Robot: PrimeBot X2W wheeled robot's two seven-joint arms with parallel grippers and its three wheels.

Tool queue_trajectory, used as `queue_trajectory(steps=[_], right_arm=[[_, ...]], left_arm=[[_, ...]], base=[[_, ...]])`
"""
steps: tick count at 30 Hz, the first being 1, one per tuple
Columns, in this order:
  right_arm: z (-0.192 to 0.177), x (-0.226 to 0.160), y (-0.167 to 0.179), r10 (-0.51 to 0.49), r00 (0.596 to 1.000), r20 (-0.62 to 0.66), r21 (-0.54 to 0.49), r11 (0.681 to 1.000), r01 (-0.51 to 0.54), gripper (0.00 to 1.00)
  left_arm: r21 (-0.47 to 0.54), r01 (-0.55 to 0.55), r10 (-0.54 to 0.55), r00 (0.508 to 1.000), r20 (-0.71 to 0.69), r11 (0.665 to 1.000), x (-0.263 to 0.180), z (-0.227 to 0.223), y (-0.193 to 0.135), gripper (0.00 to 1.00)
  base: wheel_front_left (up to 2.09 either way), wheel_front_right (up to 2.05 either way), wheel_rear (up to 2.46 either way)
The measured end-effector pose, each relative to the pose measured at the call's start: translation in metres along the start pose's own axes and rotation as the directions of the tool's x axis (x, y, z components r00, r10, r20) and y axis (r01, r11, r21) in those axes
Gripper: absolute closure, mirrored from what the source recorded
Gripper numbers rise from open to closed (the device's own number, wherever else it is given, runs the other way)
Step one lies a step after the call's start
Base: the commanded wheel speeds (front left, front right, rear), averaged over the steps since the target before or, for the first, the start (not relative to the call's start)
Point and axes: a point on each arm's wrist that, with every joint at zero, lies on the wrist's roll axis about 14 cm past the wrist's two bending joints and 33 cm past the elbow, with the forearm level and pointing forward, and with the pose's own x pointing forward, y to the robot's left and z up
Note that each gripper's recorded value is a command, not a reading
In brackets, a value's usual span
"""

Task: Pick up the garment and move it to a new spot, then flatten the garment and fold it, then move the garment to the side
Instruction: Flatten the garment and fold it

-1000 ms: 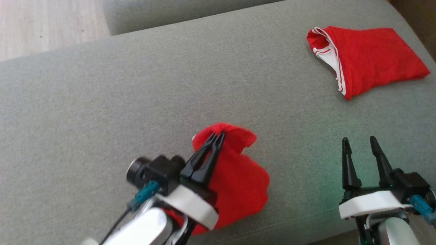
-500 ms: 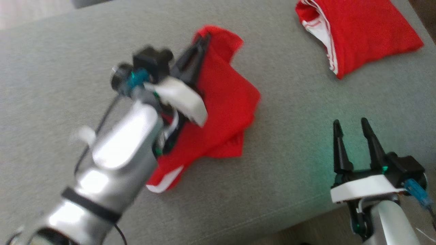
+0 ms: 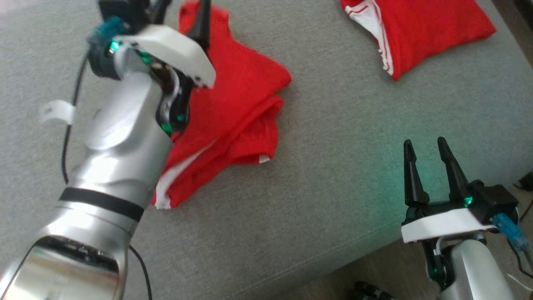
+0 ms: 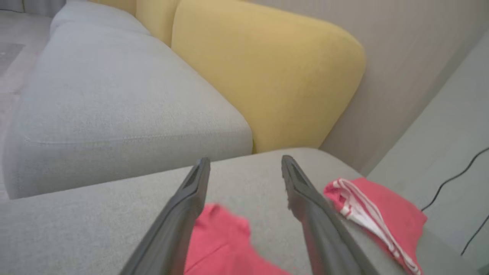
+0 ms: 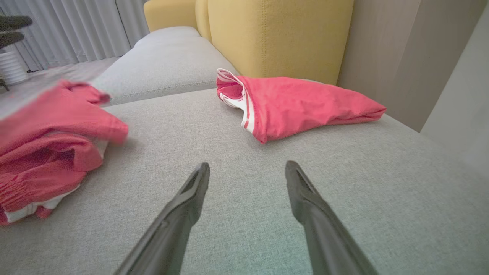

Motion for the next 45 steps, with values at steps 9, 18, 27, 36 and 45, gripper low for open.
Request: queue_trajectory(steps=[9,18,27,36,45], right_arm=[[0.009,0.007,0.008,0.026,0.999,0.034,0.010,1.000,-0.027,0.00],[0.014,0.002,0.020,0.066,0.996,0.056,0.018,0.998,-0.067,0.00],[0.011,0.005,0.031,0.097,0.994,0.048,0.015,0.995,-0.098,0.00],[0.009,0.004,0.033,0.106,0.993,0.043,0.004,0.994,-0.106,0.00],[0.011,-0.001,0.025,0.082,0.995,0.047,0.005,0.997,-0.082,0.00]], left_arm=[[-0.177,-0.114,0.130,0.988,0.082,0.978,-0.046,0.006,0.021,0.00],[-0.333,-0.287,0.256,0.957,-0.134,0.898,-0.157,-0.068,0.009,0.00],[-0.355,-0.439,0.336,0.887,-0.317,0.825,-0.232,-0.103,0.012,0.00],[-0.341,-0.459,0.333,0.868,-0.368,0.820,-0.232,-0.121,0.018,0.00],[-0.350,-0.406,0.283,0.892,-0.353,0.844,-0.210,-0.123,0.019,1.00]], base=[[0.00,0.00,0.00],[0.00,0.00,0.00],[0.00,0.00,0.00],[0.00,0.00,0.00],[0.00,0.00,0.00]])
